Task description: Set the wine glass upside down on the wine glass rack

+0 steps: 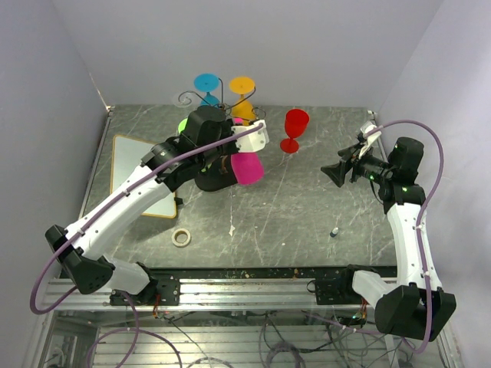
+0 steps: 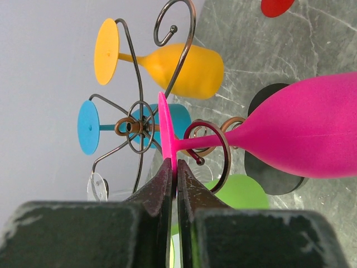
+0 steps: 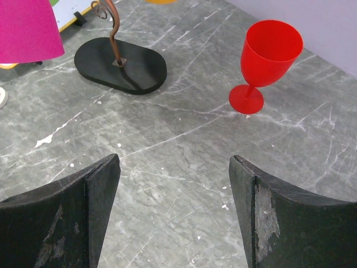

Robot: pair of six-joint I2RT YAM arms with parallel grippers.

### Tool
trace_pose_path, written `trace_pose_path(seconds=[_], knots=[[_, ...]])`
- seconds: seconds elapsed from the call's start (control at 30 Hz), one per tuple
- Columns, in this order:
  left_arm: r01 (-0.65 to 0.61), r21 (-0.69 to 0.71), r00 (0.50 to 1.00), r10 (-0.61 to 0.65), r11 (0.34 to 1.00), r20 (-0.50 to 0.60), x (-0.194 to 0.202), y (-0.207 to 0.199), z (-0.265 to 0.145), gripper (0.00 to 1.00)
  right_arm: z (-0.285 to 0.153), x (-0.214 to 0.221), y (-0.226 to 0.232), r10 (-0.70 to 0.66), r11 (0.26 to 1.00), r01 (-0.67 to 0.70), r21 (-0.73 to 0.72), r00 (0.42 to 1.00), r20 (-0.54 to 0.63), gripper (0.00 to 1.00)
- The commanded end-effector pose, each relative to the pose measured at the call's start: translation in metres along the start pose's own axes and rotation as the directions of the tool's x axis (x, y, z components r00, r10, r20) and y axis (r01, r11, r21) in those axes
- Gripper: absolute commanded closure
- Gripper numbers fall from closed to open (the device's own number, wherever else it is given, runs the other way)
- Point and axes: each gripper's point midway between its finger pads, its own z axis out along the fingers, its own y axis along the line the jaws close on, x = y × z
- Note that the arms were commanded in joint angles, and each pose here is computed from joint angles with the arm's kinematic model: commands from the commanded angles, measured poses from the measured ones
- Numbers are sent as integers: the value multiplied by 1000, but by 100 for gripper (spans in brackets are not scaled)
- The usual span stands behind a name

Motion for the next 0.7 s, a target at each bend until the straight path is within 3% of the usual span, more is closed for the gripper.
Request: trace_pose_path(seconds=[0.0, 0.4, 0.67], knots=[[16, -51, 1000, -16, 999, 0, -3, 8, 1, 88, -3, -5, 1, -17, 1000, 17, 3, 1000, 23, 21], [9, 8, 1000, -9, 1000, 6, -1, -6, 2, 76, -3, -4, -1, -15, 1000, 15, 7, 1000, 23, 21], [5, 5, 1000, -5, 1000, 6, 1, -5, -1, 75, -3, -3, -2, -15, 1000, 15, 11, 1000, 23, 20]])
